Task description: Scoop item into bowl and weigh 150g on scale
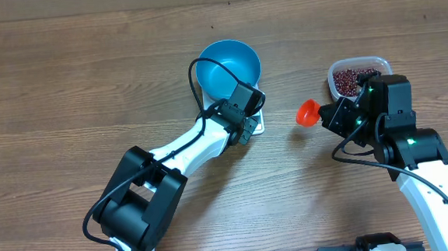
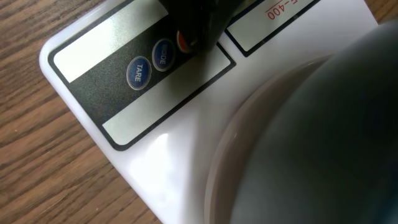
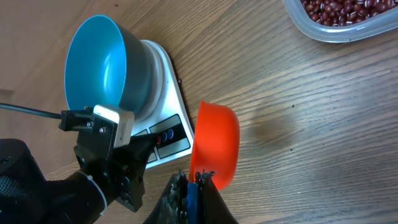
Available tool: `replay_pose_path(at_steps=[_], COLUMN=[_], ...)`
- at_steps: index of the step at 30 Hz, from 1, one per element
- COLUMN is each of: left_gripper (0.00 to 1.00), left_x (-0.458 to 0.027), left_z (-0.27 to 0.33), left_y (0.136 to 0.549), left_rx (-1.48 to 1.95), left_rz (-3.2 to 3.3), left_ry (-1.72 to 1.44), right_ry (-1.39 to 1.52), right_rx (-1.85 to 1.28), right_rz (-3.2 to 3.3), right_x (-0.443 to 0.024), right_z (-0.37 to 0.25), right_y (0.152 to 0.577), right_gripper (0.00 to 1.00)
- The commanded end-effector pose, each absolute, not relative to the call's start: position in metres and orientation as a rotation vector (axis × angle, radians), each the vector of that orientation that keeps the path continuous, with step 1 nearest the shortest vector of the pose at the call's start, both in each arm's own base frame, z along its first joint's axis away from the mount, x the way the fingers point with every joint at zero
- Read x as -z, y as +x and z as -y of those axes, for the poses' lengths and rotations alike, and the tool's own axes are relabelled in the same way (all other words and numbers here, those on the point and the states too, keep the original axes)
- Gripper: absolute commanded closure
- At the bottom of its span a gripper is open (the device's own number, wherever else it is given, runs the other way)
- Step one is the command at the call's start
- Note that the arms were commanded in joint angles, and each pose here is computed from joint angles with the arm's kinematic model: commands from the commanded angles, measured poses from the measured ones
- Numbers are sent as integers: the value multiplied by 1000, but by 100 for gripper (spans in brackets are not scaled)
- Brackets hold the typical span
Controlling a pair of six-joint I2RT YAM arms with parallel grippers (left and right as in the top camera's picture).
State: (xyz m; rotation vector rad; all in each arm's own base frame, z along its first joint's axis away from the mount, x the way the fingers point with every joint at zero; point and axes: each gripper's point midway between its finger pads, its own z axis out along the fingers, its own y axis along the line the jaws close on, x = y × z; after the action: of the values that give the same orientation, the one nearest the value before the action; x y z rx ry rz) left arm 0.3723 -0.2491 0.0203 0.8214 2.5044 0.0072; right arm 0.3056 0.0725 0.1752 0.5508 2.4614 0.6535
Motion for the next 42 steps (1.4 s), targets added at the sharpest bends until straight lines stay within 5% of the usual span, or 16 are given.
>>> replay_pose_path(at_steps=[1, 28, 29, 31, 42], left_gripper=[96, 96, 85, 1, 0], left_x=[-14, -162, -167, -176, -198], left_z=[244, 220, 217, 213, 186], left_y=[366, 315, 311, 305, 271], left_rx=[-8, 150, 151, 155, 153], left_rz=[-2547, -2423, -2420, -2411, -2449], left_ry=[812, 771, 770, 768, 743], right_ry=[523, 522, 521, 517, 513], right_rx=[-655, -655, -655, -654, -652], right_rz=[-2400, -2398, -2398, -2399, -2399], right_x=[-198, -198, -198, -198, -198], right_z=[-72, -72, -72, -72, -72], right_y=[312, 313, 313, 313, 313], right_gripper=[96, 96, 96, 96, 96])
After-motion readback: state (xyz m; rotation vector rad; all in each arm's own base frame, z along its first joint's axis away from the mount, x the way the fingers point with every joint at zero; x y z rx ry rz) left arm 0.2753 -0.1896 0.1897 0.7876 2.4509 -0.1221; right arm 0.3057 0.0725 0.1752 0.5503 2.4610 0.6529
